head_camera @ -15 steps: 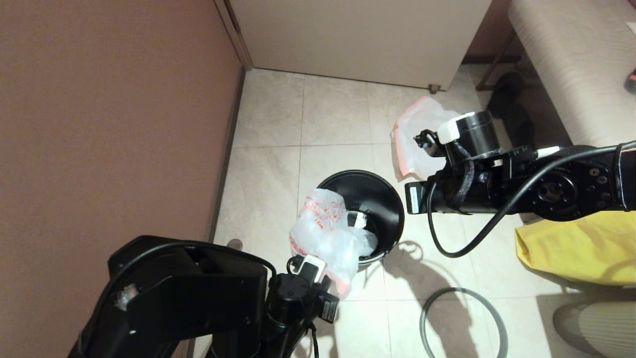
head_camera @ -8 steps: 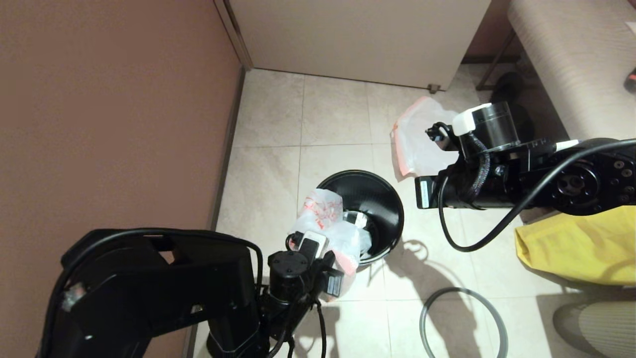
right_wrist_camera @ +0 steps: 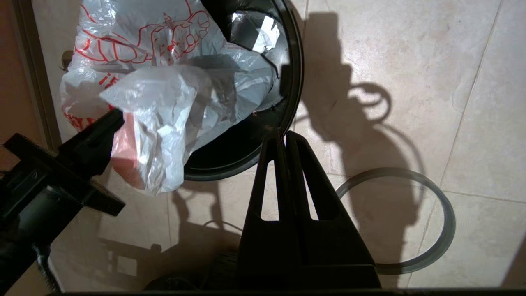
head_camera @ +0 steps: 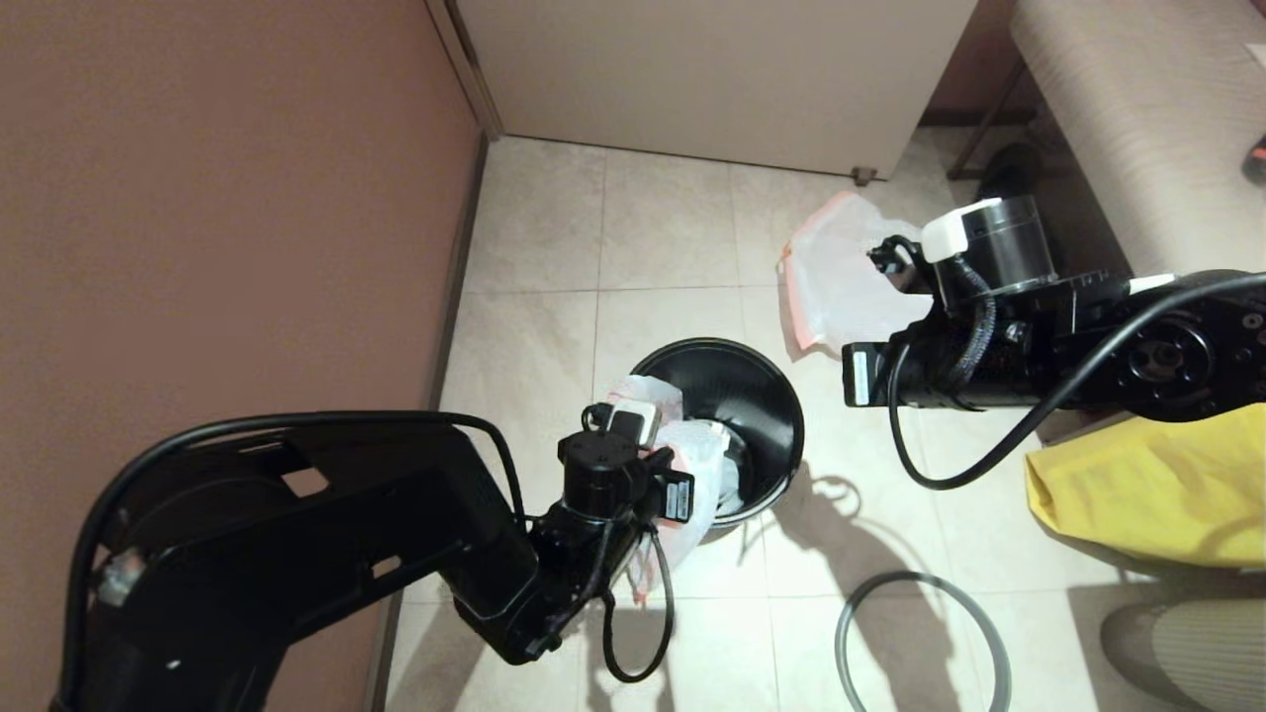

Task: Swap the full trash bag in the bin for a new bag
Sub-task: Put the new garbage bag on the trash can

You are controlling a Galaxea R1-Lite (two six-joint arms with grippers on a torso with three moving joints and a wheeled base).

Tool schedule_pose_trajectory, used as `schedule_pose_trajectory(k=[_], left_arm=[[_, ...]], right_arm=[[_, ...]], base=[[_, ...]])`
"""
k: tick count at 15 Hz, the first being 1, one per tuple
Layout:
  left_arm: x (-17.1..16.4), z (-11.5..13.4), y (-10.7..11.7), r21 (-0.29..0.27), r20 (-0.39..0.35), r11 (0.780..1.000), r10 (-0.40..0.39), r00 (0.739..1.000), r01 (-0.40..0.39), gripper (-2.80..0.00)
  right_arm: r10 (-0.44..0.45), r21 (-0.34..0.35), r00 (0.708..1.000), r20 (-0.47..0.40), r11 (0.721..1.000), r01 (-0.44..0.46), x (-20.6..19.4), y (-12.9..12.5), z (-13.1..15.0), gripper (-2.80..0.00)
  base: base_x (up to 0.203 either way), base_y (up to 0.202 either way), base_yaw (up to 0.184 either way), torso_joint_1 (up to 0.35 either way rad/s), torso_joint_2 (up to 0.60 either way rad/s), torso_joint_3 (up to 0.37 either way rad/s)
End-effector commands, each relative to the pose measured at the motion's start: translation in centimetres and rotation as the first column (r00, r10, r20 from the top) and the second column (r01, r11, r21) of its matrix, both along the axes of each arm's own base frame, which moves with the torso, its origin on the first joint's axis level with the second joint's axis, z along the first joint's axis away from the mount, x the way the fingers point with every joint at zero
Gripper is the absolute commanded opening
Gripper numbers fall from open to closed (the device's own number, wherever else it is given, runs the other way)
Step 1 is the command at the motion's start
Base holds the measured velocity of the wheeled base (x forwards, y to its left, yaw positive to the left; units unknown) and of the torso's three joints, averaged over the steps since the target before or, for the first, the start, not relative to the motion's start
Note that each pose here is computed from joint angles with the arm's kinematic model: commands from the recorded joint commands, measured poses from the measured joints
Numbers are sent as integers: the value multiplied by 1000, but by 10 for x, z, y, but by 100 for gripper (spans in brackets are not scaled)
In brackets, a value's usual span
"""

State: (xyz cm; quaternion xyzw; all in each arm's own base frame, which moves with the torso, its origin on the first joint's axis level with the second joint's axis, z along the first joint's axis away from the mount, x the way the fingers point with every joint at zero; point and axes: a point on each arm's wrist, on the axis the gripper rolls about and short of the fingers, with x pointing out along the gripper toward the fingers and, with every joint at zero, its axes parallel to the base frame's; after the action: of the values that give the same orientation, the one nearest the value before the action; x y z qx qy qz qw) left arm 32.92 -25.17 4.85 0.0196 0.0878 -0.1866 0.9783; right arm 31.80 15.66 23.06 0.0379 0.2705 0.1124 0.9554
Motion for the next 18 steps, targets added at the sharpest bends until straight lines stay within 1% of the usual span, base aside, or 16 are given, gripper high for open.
schedule_pose_trajectory(k=[1, 4, 7, 9, 10, 11, 12, 13, 14, 16, 18], left_arm=[[19, 20, -11, -42, 50, 999, 15, 999, -13, -280], [53, 51, -26, -85, 104, 996, 39, 994, -30, -280], [87, 82, -38, -118, 145, 991, 85, 986, -69, -280], [100, 106, -43, -131, 160, 987, 110, 981, -89, -280], [103, 114, -45, -123, 150, 988, 113, 982, -95, -280], [103, 116, -47, -111, 138, 989, 113, 984, -98, -280], [102, 109, -48, -85, 112, 991, 117, 987, -107, -280], [100, 96, -47, -46, 74, 991, 127, 989, -124, -280], [94, 84, -44, -7, 32, 991, 133, 991, -133, -280], [76, 69, -34, 56, -36, 990, 133, 990, -131, -280], [54, 67, -25, 83, -57, 989, 126, 990, -121, -280]], right_arm=[[-9, 21, 1000, -9, 1000, 9, 0, -4, 0, -280], [-28, 38, 1000, -13, 999, 29, 4, -17, 2, -280], [-48, 54, 999, -13, 997, 49, 8, -32, 5, -280], [-54, 59, 998, -18, 997, 55, 9, -38, 4, -280], [-53, 57, 998, -24, 997, 54, 8, -38, 3, -280], [-51, 54, 998, -31, 997, 53, 7, -38, 0, -280], [-45, 50, 998, -39, 998, 47, 6, -36, -2, -280], [-37, 48, 998, -43, 998, 39, 4, -34, -3, -280], [-29, 50, 999, -36, 998, 31, 1, -32, -1, -280], [-18, 53, 999, -28, 998, 19, -3, -29, 3, -280], [-13, 51, 1000, -26, 999, 14, -7, -28, 4, -280]], base=[[0, 0, 0, 0, 0, 0], [0, 0, 0, 0, 0, 0], [0, 0, 0, 0, 0, 0], [0, 0, 0, 0, 0, 0], [0, 0, 0, 0, 0, 0], [0, 0, 0, 0, 0, 0], [0, 0, 0, 0, 0, 0], [0, 0, 0, 0, 0, 0], [0, 0, 0, 0, 0, 0], [0, 0, 0, 0, 0, 0], [0, 0, 0, 0, 0, 0]])
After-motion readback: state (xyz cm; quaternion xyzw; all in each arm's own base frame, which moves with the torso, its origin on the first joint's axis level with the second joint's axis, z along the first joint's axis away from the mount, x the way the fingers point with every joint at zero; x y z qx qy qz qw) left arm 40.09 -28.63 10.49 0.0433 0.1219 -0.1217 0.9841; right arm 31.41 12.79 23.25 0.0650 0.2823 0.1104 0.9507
